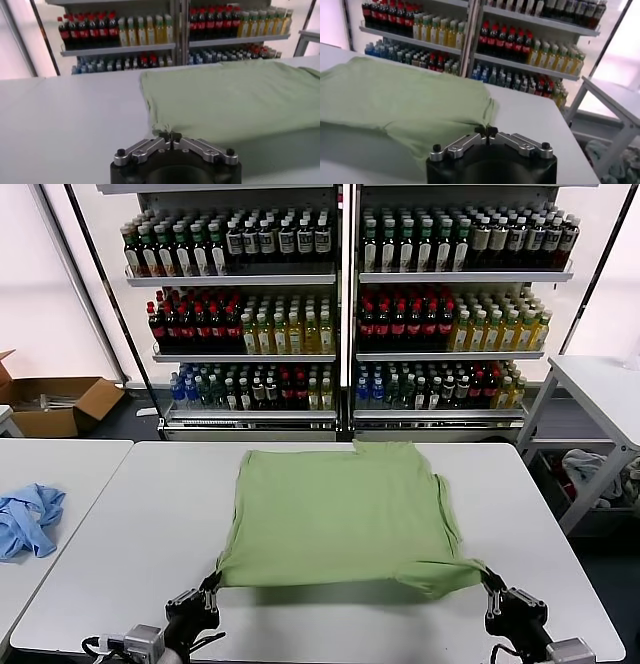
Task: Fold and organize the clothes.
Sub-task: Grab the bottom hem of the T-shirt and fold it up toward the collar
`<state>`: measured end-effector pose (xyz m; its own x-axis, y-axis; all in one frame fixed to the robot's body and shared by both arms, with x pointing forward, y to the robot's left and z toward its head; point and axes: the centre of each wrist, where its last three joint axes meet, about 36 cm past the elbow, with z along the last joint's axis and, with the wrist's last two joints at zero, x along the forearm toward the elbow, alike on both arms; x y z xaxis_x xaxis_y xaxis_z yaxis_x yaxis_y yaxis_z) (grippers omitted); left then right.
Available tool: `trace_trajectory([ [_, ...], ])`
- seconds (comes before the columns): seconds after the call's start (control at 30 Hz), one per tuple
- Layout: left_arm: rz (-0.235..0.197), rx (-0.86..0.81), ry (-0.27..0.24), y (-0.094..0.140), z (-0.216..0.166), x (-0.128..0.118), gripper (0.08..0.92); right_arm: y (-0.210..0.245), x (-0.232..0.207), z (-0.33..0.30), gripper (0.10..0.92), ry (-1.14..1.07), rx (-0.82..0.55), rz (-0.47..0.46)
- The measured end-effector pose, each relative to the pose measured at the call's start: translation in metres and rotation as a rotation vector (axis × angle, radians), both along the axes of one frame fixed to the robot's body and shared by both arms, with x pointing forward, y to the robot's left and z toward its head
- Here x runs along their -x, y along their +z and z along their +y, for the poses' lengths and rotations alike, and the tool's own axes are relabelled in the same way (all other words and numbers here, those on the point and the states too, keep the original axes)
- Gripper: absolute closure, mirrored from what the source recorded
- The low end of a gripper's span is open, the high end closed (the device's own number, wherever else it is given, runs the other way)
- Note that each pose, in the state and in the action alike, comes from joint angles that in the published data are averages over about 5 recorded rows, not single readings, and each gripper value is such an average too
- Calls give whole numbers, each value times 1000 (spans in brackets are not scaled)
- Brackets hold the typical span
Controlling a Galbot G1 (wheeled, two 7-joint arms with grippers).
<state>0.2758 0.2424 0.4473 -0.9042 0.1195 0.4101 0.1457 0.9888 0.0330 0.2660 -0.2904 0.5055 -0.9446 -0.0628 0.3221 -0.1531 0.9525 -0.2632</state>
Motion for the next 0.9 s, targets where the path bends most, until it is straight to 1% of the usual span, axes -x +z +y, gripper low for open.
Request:
trace_trajectory([
  [0.2, -51, 3, -12, 3, -7, -34, 916, -2, -45, 0, 916, 45, 19, -38],
  [0.4, -85, -6, -20, 1, -15, -71, 916, -11, -89, 3, 916, 90, 32, -41],
  [0.7, -109, -45, -28, -6, -20, -121, 916, -26, -144, 6, 916, 126, 69, -26],
  [0.9, -116, -76, -14, -11, -21, -146, 916, -35, -172, 7, 916, 138, 96, -19],
])
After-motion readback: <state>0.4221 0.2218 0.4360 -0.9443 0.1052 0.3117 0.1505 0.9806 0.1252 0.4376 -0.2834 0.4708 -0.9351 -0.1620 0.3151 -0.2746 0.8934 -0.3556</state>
